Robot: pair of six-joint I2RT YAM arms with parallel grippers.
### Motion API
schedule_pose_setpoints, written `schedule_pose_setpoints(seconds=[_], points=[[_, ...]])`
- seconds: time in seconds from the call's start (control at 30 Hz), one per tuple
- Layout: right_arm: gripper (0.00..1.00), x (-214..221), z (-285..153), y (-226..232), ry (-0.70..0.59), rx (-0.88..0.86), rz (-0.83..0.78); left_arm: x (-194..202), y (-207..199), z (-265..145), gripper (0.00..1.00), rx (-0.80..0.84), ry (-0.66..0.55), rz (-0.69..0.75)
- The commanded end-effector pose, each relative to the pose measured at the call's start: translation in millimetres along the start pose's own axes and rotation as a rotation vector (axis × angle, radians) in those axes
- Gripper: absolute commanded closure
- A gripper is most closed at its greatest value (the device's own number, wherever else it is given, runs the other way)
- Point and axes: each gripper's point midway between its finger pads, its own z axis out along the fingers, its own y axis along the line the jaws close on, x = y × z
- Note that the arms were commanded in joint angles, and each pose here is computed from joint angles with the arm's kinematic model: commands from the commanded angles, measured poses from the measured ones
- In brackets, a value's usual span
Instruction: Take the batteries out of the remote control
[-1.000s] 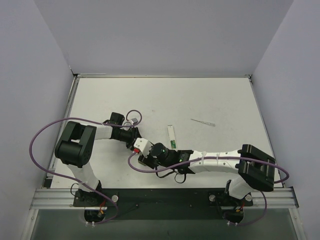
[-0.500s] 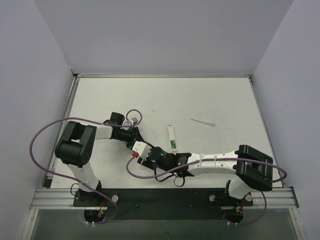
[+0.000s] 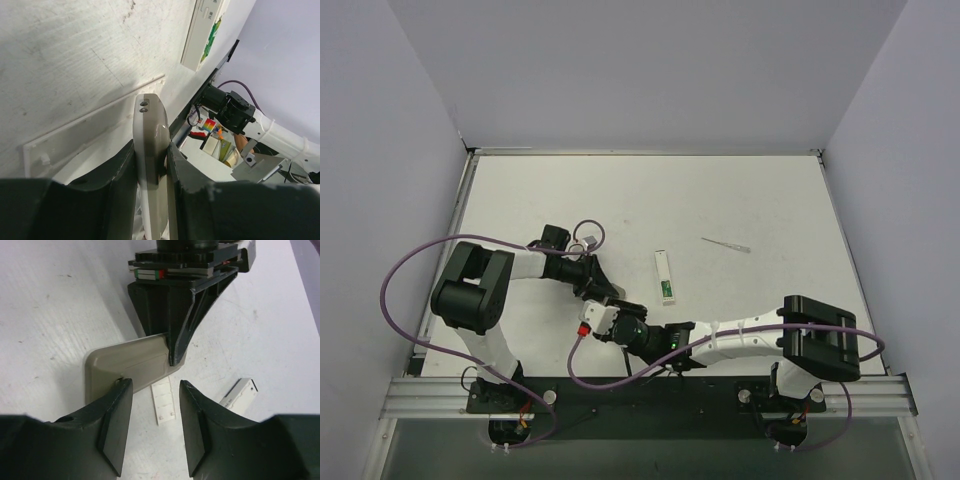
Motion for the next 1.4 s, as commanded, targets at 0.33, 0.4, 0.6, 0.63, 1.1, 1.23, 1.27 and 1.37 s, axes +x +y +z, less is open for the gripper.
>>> schedule_pose_setpoints(seconds=[0.33,0.4,0.6,0.63,1.1,1.23,1.27,1.37], points=[[0.62,2,-9,-18,0.005,0.058,0.068,12,-15,-1,1.00,0.061,0.066,-0.025],[0.60,0,-11,-22,0.007,0.011,0.131,11,-17,-3,1.00,0.066,0.064,-0.002],[0.54,-11,-21,-24,-0.042,-0.182,0.335,12,-23,-3,1.00,0.071,0.064,0.038],[0.54,-12,-23,-23,-0.049,-0.204,0.352,12,-23,-4,1.00,0.073,0.062,0.042],[0.51,-18,-21,2,-0.059,-0.431,0.485,16,-46,-6,1.00,0.128,0.059,0.127],[0.52,-12,-16,6,-0.038,-0.437,0.485,17,-48,-6,1.00,0.132,0.057,0.132],[0.52,-11,-15,6,-0.035,-0.437,0.486,17,-48,-6,1.00,0.135,0.061,0.131],[0.52,-10,-14,6,-0.033,-0.434,0.483,17,-48,-6,1.00,0.135,0.063,0.127]])
